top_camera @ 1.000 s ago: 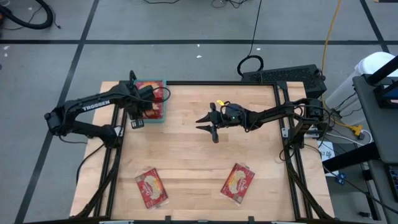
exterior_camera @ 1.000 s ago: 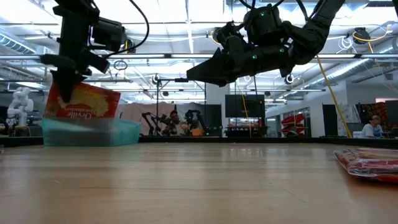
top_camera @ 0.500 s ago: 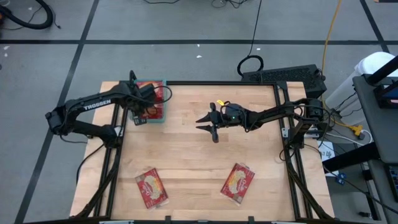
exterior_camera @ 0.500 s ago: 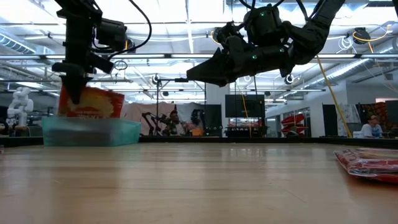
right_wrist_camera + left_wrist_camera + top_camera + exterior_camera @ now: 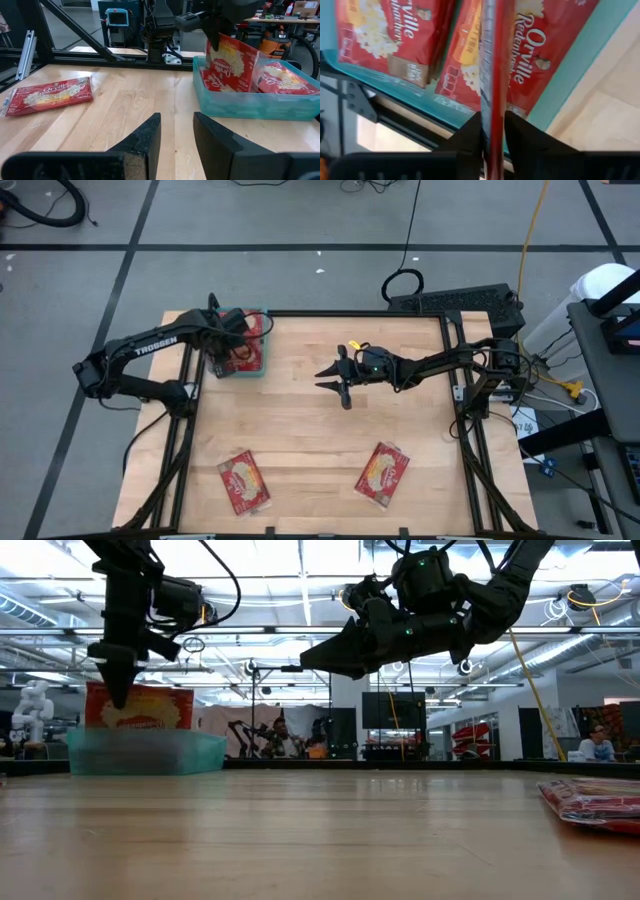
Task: Sort popcorn bags into baskets
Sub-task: Put the popcorn bag into the blue bin
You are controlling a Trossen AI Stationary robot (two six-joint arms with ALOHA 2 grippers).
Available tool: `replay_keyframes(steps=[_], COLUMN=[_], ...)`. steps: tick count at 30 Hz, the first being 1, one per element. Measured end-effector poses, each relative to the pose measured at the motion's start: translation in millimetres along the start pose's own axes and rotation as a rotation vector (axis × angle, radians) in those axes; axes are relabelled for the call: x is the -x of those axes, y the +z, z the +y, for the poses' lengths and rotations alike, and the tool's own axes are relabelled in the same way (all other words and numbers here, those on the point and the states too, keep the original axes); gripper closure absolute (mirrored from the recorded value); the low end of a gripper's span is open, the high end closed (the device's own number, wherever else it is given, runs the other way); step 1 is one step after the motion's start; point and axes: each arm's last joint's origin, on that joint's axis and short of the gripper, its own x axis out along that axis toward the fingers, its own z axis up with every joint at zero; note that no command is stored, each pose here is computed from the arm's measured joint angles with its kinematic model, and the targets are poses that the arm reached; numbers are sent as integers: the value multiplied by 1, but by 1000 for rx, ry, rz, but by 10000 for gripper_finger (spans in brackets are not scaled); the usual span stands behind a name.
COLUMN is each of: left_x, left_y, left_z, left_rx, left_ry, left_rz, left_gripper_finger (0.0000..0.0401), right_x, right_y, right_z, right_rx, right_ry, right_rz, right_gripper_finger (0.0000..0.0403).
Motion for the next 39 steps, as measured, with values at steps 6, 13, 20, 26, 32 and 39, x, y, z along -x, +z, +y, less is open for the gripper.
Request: replay_keyframes(steps=[6,13,20,26,32,39], left_x=[0,0,13,21,13,11], left_y=[3,7,2,2,2,11], left_z=[2,-1,-3,0,0,8], left_rx=[-53,-149,-200,-276,-279,-202], left_ry=[44,-48,-210,-232,-174,42], left_rz=[-26,-90,-76,-99,-54,-80], left_gripper_finger=[272,370,384,378,292,228], right_x=[0,0,0,0,0,0], right_y=[0,0,0,1,1,1], right_z=[0,0,0,0,0,0], right_rx=[2,3,3,4,0,2], right_ry=[0,0,-1,-2,-2,-2], right_rz=[0,0,0,-8,-9,-8], right_gripper_finger=[293,293,293,293,293,293])
